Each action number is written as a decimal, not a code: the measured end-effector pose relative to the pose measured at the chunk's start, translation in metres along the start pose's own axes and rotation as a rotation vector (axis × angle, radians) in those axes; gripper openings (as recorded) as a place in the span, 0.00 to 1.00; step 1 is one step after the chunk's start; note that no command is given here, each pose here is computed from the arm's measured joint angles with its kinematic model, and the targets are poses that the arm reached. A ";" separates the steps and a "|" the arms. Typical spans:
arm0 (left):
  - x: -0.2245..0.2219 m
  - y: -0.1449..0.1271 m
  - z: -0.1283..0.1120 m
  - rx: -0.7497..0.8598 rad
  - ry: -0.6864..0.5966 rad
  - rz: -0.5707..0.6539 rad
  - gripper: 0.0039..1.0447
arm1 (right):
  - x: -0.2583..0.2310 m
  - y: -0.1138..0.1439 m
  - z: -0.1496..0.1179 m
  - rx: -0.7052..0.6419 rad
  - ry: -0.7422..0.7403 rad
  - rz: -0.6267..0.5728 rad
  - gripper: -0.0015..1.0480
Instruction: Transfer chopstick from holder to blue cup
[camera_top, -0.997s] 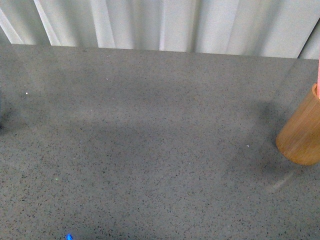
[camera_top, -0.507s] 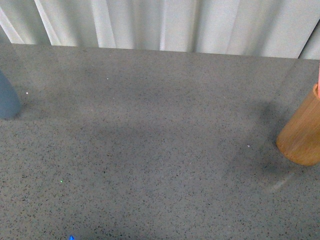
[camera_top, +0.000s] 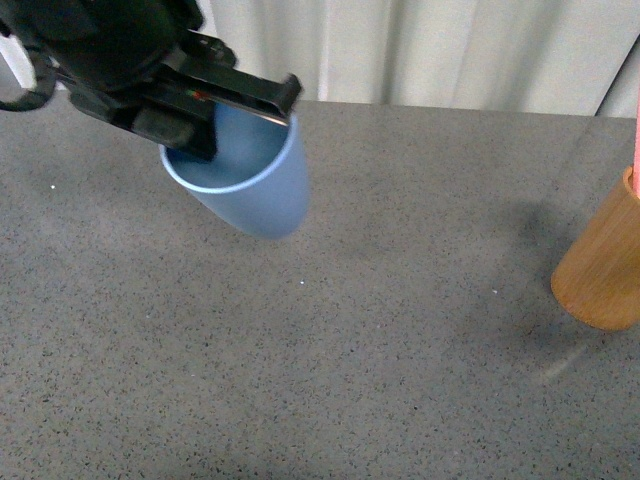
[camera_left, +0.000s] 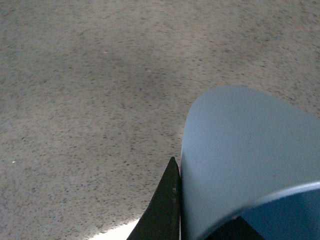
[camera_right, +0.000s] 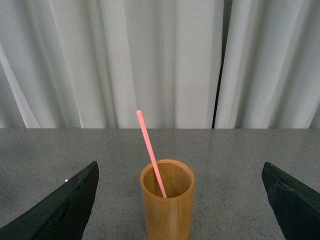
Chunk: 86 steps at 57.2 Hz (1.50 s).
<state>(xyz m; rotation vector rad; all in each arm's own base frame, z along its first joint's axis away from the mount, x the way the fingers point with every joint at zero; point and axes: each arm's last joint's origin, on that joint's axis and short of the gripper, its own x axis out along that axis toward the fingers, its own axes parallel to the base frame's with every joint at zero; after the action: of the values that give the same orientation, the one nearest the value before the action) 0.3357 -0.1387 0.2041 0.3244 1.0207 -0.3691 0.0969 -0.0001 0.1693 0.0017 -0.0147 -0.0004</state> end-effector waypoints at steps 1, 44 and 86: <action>0.002 -0.005 0.000 0.015 0.005 0.000 0.03 | 0.000 0.000 0.000 0.000 0.000 0.000 0.90; 0.071 -0.074 -0.004 0.111 0.125 -0.031 0.03 | 0.000 0.000 0.000 0.000 0.000 0.000 0.90; 0.071 -0.081 -0.003 0.081 0.119 -0.040 0.65 | 0.000 0.000 0.000 0.000 0.000 0.000 0.90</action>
<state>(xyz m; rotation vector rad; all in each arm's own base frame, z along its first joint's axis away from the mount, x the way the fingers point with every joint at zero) 0.3310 -0.2200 0.1334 0.4030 1.1320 -0.4324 0.0969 -0.0001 0.1693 0.0013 -0.0147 -0.0004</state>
